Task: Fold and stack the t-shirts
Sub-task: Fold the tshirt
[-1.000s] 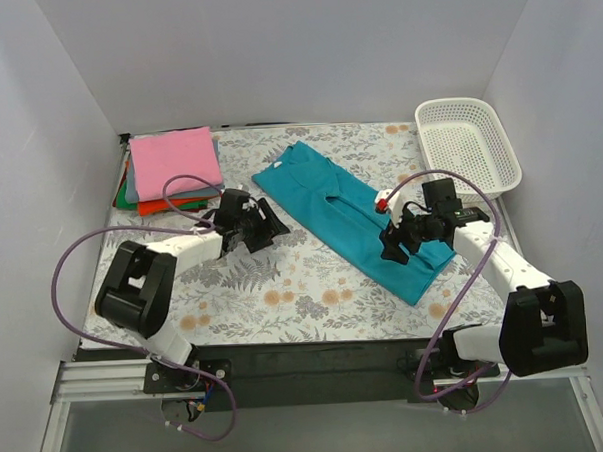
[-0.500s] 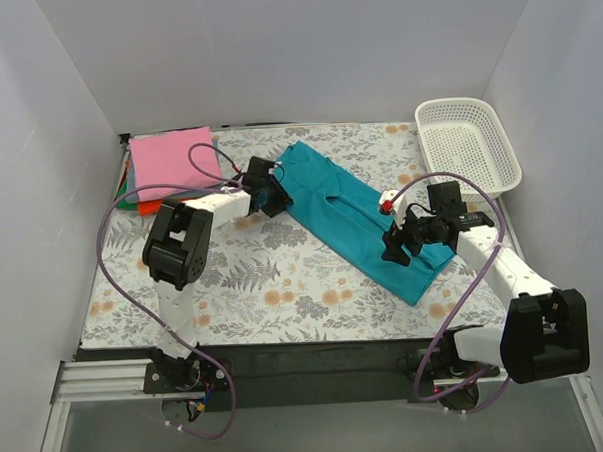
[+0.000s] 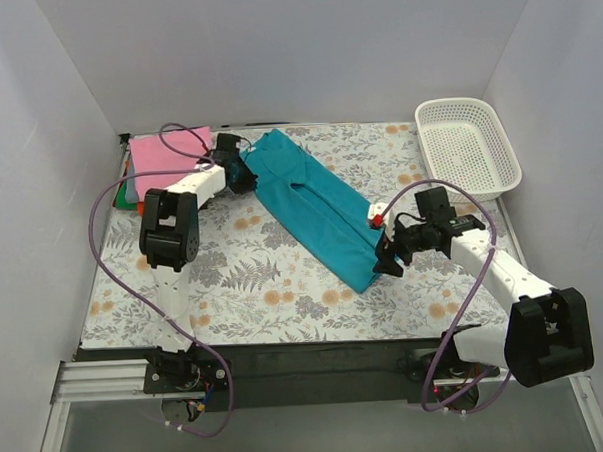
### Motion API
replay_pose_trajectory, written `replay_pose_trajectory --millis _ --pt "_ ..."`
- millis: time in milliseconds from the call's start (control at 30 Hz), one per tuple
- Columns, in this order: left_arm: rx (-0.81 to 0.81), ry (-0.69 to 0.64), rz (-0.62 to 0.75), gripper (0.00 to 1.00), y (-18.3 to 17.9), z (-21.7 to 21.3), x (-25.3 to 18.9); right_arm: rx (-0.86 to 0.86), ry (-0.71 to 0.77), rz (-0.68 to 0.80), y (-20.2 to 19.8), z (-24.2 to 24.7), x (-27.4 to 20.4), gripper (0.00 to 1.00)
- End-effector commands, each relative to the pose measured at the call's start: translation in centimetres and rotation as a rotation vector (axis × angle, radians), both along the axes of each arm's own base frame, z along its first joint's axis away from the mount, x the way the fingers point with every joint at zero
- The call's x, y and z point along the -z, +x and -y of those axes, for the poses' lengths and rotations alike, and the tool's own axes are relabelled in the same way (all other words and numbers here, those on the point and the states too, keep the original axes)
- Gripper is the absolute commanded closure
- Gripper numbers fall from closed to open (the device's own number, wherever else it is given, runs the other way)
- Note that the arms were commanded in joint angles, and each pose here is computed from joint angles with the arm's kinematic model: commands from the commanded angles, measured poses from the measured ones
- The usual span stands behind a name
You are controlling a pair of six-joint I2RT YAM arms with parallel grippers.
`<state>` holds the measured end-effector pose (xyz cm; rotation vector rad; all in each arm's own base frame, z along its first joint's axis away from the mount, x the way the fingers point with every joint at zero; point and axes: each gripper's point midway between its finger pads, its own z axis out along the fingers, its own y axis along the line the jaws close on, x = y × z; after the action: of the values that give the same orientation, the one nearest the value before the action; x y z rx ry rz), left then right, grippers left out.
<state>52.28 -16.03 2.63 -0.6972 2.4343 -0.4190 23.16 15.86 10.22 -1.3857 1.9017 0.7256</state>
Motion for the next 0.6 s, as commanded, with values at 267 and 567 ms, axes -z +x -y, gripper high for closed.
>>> replay_pose_trajectory --millis 267,567 --pt "0.494 -0.221 0.323 0.46 -1.4 3.5 -13.9 -0.153 -0.228 0.300 2.7 1.7 -0.2 0.02" --pt "0.905 -0.216 0.489 0.45 -12.5 9.9 -15.3 -0.484 -0.191 0.397 3.2 4.3 1.3 0.02"
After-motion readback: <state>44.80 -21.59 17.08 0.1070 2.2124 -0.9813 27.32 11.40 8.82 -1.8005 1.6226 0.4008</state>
